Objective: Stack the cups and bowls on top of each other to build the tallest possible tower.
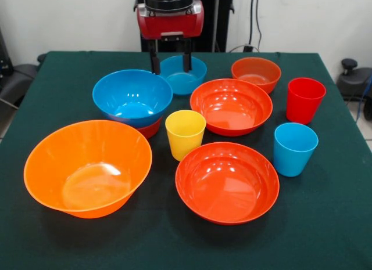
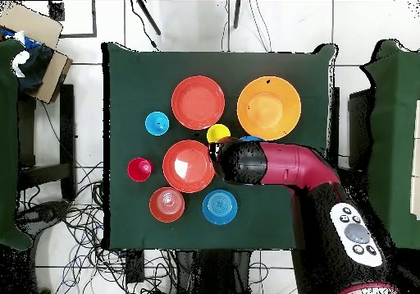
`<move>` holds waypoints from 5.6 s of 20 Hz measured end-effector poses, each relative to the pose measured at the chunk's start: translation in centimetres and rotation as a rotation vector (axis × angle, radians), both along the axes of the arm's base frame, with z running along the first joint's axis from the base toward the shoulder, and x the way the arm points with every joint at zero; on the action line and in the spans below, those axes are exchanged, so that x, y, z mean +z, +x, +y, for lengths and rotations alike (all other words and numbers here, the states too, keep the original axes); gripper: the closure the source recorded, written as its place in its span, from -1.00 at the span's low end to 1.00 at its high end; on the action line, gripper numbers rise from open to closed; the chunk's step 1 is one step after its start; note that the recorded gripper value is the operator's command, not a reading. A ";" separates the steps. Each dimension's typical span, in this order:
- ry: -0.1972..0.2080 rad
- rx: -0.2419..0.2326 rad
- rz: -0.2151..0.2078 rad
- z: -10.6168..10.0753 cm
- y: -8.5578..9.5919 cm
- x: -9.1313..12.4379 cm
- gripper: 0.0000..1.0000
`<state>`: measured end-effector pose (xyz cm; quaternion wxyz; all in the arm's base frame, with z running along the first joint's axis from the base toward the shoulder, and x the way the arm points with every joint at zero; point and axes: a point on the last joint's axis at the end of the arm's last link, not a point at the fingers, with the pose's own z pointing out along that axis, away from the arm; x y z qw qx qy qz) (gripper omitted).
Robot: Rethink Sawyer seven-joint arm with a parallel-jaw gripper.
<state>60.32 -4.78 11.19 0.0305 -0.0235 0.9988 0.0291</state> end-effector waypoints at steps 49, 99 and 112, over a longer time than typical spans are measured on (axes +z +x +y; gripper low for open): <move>0.003 0.065 0.015 7.4 -1.0 -1.2 -1.00; -0.022 -0.163 0.037 9.8 -6.1 0.1 -1.00; -0.022 -0.220 0.034 6.5 -4.7 0.6 -1.00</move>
